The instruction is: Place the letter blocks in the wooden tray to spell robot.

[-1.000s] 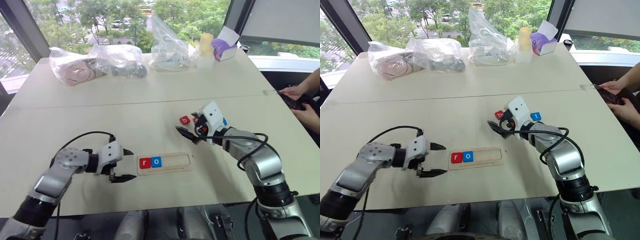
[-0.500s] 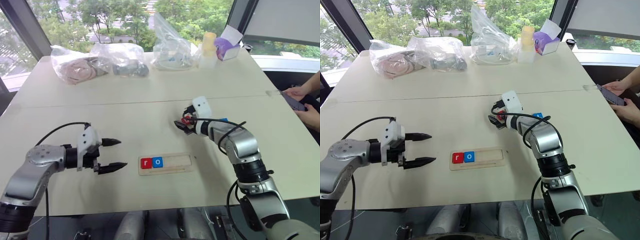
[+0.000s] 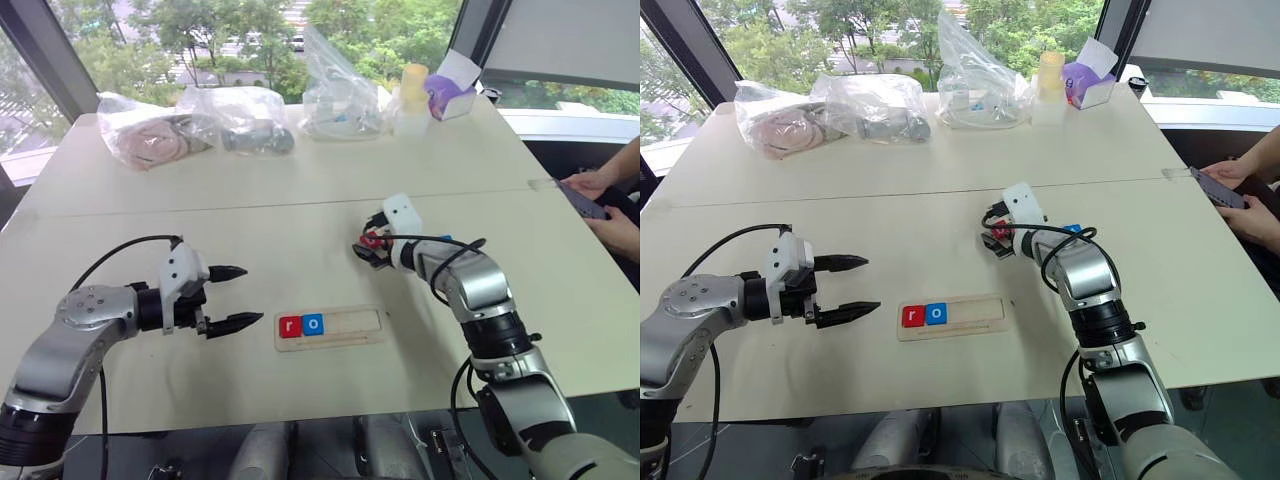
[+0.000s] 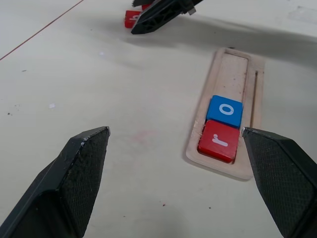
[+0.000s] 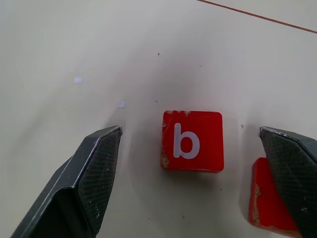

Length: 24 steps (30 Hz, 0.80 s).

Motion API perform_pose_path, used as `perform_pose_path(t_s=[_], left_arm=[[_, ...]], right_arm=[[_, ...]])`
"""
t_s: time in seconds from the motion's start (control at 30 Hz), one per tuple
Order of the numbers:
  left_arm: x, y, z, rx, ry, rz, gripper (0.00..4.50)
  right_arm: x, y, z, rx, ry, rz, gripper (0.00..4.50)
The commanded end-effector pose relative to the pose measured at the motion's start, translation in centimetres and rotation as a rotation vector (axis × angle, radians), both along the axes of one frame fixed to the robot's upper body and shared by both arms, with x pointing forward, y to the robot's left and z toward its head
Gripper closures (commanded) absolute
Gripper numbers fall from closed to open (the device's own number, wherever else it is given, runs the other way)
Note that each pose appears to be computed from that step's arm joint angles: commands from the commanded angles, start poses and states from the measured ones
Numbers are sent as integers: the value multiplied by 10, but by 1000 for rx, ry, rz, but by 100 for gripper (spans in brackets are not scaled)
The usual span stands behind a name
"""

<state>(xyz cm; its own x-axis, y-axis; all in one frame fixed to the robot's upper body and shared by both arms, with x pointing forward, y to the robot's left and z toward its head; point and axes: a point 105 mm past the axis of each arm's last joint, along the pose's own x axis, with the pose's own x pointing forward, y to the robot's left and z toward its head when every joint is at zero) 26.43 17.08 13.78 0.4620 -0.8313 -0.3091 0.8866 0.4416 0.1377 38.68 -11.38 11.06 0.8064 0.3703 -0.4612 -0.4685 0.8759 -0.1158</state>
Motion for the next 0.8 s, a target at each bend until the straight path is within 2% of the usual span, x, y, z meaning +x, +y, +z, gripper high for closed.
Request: perform_pose_path(t_s=[0.03, 0.07, 0.23, 0.37, 0.5, 0.63, 0.73, 0.8], left_arm=[[3, -3, 9, -4, -47, -4, 0], [3, -3, 9, -5, -47, -4, 0], [5, -5, 8, -10, -54, 2, 0], [6, -7, 8, -17, -56, 0, 0], [1, -11, 7, -26, -43, -38, 0], [-3, -17, 7, -34, -36, -88, 0], [0, -24, 7, -40, -37, -117, 0], [3, -26, 7, -43, -39, -131, 0]], right_arm=[[2, 9, 11, -18, -46, 34, 56], [2, 9, 12, -22, -47, 35, 90], [2, 9, 14, -46, -57, 43, 336], [1, 8, 19, -71, -77, 47, 334], [-11, -1, 47, -53, -119, 30, 334], [-42, -23, 60, -24, -77, -26, 334], [-81, -42, 47, 12, 41, -73, 334], [-101, -50, 37, 18, 63, -84, 334]])
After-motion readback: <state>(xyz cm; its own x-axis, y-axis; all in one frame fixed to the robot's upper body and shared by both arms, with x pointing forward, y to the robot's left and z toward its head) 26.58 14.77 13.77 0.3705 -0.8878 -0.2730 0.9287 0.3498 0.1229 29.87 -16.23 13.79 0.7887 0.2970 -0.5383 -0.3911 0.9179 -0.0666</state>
